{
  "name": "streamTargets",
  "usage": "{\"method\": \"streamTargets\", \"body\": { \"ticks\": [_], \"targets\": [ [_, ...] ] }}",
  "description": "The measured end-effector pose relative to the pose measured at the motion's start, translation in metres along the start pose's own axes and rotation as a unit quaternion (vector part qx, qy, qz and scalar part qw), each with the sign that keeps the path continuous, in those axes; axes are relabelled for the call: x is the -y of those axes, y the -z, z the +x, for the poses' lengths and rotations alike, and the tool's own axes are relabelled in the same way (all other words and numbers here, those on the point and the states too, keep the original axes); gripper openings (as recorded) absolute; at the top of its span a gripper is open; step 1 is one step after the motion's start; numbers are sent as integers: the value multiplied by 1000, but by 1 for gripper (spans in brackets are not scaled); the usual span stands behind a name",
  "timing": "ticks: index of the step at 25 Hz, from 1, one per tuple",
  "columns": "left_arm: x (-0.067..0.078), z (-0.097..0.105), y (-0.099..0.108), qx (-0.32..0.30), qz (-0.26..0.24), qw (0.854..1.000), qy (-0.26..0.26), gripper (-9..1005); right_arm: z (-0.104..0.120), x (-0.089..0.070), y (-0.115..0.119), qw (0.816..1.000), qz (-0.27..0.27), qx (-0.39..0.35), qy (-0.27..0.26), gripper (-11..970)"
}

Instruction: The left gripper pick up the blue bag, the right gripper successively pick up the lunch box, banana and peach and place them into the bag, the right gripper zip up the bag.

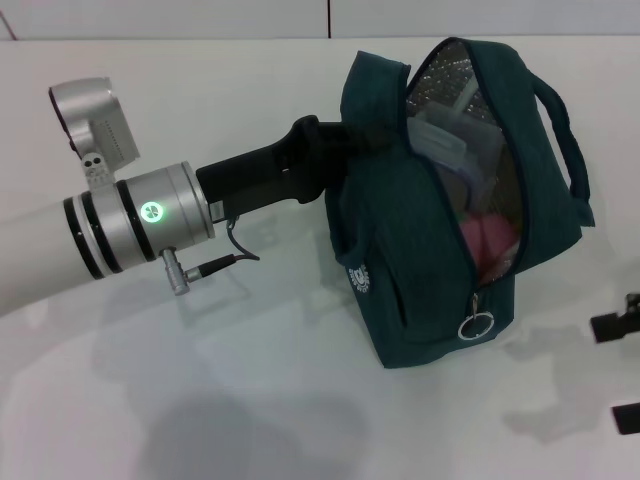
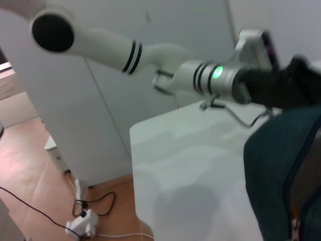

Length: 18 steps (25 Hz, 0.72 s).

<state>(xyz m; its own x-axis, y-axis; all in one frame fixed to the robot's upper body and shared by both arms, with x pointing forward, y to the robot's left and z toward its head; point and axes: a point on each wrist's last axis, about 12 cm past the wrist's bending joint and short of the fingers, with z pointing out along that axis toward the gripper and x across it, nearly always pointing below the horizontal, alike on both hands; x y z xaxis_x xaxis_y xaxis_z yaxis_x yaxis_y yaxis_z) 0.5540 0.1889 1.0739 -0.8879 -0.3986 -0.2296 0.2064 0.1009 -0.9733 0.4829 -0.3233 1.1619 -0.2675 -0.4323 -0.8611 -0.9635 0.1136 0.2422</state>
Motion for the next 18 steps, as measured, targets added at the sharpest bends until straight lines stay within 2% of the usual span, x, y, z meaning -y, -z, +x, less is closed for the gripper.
{"method": "streamTargets", "body": {
  "ticks": [6,11,18],
  "targets": [
    [0,0,0,1,-1,1000,-6,48,34,13,-23,999,12,46,-7,861],
    [0,0,-1,0,0,1000,-7,48,42,21,-35,998,30,50,0,860],
    [1,-3,-2,1,0,1000,-12,47,40,32,-52,997,36,71,22,858]
  ]
}}
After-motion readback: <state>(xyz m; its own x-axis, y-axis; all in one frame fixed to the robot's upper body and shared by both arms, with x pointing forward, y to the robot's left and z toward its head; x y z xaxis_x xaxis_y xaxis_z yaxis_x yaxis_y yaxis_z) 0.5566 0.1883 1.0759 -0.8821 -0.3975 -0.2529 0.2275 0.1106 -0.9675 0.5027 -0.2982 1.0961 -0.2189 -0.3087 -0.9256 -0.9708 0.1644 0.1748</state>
